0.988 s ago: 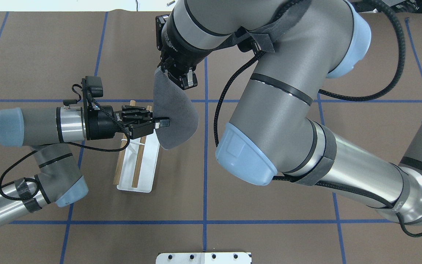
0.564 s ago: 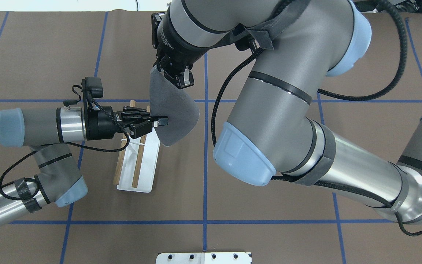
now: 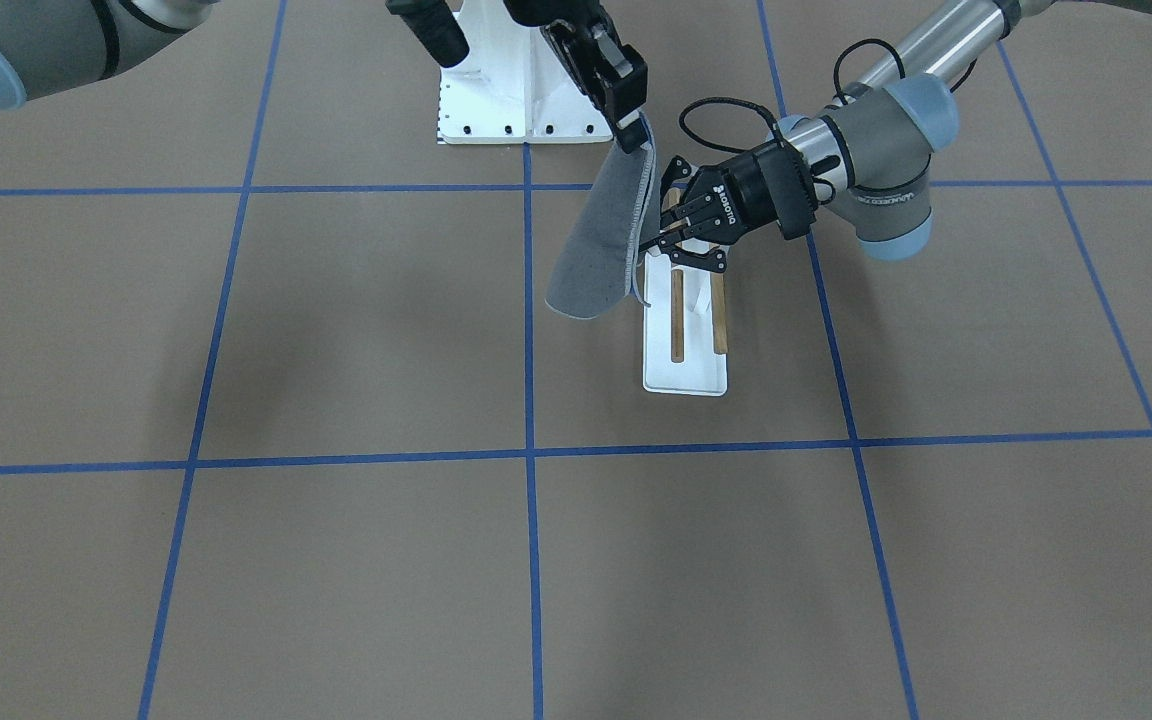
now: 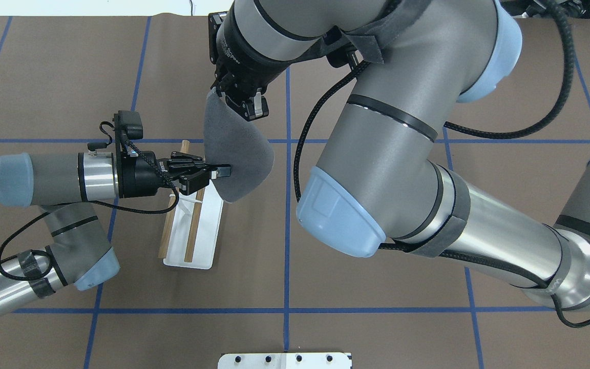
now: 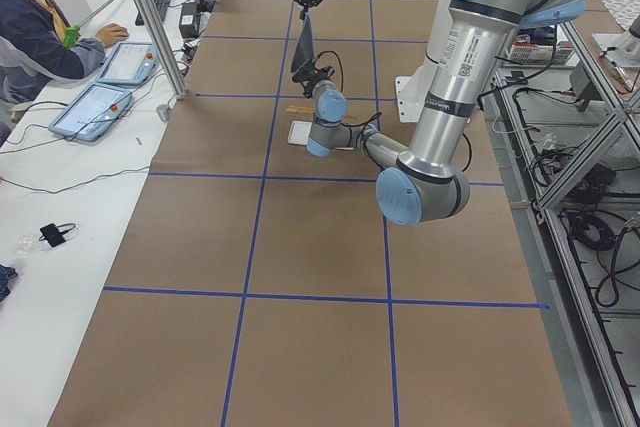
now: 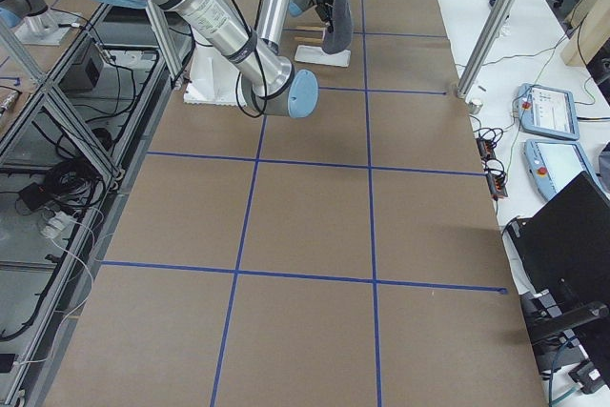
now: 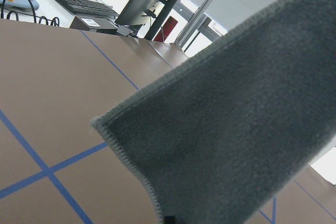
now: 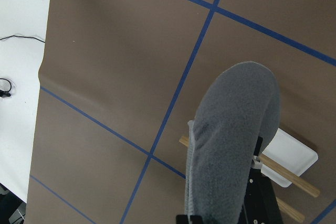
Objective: Hang towel on rack
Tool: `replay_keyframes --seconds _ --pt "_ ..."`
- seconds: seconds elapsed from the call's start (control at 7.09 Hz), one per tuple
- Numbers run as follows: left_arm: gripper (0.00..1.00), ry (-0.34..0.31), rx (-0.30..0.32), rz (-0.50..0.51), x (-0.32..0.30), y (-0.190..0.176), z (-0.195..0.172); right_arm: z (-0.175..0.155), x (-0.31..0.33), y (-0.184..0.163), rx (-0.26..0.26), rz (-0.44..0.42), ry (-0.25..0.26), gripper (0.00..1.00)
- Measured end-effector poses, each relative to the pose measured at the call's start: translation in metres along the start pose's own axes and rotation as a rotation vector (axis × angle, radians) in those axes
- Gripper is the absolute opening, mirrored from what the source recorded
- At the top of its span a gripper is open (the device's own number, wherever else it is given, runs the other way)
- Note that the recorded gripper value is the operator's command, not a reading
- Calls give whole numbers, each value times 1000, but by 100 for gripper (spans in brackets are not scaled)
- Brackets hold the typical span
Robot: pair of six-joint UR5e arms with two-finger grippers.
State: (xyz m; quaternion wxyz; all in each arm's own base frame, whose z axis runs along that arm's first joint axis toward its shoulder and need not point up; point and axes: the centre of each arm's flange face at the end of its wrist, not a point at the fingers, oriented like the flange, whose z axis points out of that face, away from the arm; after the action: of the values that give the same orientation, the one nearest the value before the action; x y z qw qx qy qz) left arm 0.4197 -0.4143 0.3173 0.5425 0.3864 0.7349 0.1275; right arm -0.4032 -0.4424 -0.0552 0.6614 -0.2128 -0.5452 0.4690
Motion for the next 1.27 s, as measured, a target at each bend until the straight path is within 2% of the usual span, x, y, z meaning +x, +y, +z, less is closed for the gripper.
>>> replay_keyframes --seconds 0.28,0.56,0.85,0.99,1.27 --pt "0 -33 7 17 -11 -7 -15 3 2 -6 8 -36 7 100" --pt "0 -87 2 27 -32 -20 -45 9 6 -14 18 -55 16 100" --pt "0 -60 -36 -34 -28 -20 -54 12 6 -27 35 -61 19 100" --pt "0 -32 -27 -153 -14 -28 -53 14 6 -37 48 -62 21 100" --pt "0 43 -5 -481 22 -46 -51 20 9 -55 72 -67 31 100"
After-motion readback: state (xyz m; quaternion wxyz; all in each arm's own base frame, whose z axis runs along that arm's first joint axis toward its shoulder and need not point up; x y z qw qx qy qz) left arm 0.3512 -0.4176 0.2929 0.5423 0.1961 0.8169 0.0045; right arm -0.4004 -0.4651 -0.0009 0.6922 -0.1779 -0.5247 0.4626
